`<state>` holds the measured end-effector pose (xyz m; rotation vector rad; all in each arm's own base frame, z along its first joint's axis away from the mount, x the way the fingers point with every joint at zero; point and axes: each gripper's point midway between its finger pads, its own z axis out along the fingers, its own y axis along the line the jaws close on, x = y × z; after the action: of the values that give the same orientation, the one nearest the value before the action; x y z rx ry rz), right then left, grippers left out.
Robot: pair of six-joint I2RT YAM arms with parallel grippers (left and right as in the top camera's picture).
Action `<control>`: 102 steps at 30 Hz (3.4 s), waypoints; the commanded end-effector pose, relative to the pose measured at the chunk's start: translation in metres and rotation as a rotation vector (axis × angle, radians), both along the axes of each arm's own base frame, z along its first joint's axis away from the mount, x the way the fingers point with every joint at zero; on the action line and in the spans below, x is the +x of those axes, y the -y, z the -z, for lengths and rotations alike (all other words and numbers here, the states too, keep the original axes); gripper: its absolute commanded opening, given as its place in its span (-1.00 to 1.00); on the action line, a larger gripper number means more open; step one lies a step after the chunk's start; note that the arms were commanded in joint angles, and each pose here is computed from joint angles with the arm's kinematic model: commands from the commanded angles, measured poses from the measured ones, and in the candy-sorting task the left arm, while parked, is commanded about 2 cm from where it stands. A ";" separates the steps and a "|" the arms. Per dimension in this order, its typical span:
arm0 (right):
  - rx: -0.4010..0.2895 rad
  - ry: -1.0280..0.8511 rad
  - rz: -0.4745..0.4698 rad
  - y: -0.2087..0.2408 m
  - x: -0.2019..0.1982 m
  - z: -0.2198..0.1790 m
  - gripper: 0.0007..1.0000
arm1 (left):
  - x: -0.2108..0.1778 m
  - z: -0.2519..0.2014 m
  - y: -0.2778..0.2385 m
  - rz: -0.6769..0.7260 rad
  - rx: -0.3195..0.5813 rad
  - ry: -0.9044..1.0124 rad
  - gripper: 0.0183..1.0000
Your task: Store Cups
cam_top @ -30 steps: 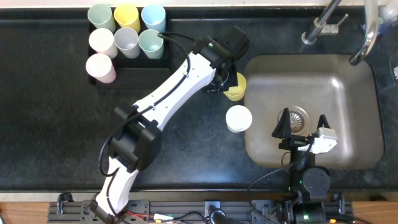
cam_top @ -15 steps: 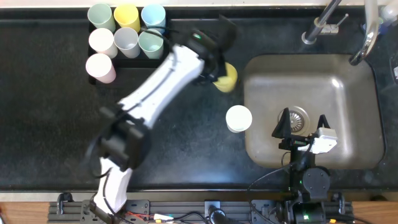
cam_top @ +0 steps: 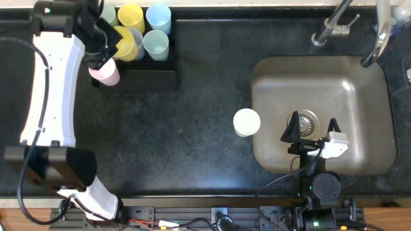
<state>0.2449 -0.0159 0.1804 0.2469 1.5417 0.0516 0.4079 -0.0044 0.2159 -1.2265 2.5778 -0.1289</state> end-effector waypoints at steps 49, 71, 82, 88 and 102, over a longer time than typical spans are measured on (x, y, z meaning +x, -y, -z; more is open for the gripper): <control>0.004 0.002 0.012 0.003 0.000 0.003 1.00 | -0.014 0.089 0.000 -0.109 -0.026 -0.120 -0.96; 0.004 0.002 0.012 0.003 0.000 0.003 0.99 | -0.017 0.105 -0.004 -0.112 0.012 -0.173 -0.96; 0.004 0.002 0.012 0.003 0.000 0.003 1.00 | -0.014 0.115 -0.003 -0.112 0.011 -0.188 -0.96; 0.004 0.002 0.012 0.003 0.000 0.003 1.00 | -0.015 0.127 -0.002 -0.111 0.006 -0.219 -0.96; 0.004 0.002 0.012 0.003 0.000 0.003 0.99 | -0.015 0.118 0.003 -0.102 -0.015 -0.197 1.00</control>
<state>0.2449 -0.0159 0.1804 0.2467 1.5421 0.0513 0.3943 -0.0027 0.0920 -1.4468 2.6819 0.0204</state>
